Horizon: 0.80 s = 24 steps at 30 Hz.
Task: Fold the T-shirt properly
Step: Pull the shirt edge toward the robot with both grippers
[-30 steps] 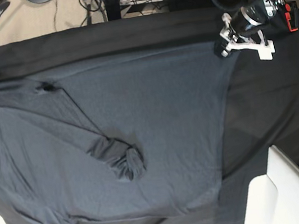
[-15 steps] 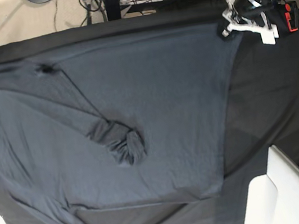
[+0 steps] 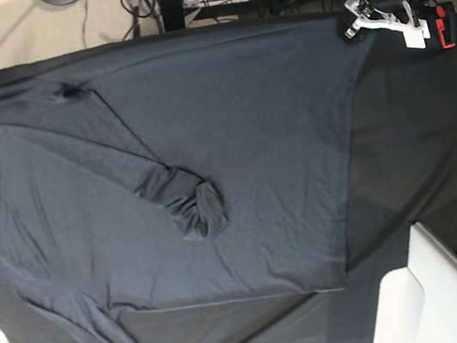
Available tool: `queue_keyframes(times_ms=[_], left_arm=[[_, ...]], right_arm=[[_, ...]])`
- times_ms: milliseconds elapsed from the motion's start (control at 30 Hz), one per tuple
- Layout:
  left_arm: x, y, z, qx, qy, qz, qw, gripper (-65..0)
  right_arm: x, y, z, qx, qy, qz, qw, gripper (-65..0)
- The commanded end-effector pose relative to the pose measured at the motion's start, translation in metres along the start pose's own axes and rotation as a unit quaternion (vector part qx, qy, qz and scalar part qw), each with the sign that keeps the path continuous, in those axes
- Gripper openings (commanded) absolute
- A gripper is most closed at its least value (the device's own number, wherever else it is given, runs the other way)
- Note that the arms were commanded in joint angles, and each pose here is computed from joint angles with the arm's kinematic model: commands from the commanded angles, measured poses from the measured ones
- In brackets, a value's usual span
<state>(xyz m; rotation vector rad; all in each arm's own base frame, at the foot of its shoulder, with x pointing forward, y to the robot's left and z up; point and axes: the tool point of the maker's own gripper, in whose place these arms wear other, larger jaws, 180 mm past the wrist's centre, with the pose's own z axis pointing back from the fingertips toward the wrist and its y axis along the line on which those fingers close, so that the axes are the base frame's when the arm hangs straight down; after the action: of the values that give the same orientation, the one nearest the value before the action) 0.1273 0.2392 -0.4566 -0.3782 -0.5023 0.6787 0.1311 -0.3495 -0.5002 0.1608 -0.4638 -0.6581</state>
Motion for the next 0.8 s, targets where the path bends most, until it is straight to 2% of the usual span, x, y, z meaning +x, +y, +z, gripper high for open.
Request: queue_keyframes(times_ms=[0, 100, 267, 400, 767], left_arm=[[0.011, 0.002, 0.005, 0.004, -0.017, -0.009, 1.0, -65.0], [0.01, 0.002, 0.005, 0.004, -0.016, -0.009, 1.0, -65.0], [0.011, 0.002, 0.005, 0.004, -0.018, -0.008, 1.0, -65.0], [0.015, 0.001, 0.005, 0.002, -0.022, -0.009, 1.0, -65.0], [0.016, -0.002, 0.004, 0.0, -0.022, -0.011, 1.0, -65.0]], right_arm=[[0.002, -0.013, 0.006, -0.028, 0.013, 0.01, 0.9995, -65.0], [-0.002, -0.014, 0.007, -0.029, 0.025, 0.011, 0.9992, -65.0], [0.001, -0.006, 0.021, -0.041, 0.002, 0.029, 0.9987, -65.0], [0.004, -0.001, 0.029, -0.057, -0.008, 0.019, 0.9982, -65.0], [0.018, 0.006, 0.026, -0.063, -0.012, 0.0, 0.9979, -65.0]])
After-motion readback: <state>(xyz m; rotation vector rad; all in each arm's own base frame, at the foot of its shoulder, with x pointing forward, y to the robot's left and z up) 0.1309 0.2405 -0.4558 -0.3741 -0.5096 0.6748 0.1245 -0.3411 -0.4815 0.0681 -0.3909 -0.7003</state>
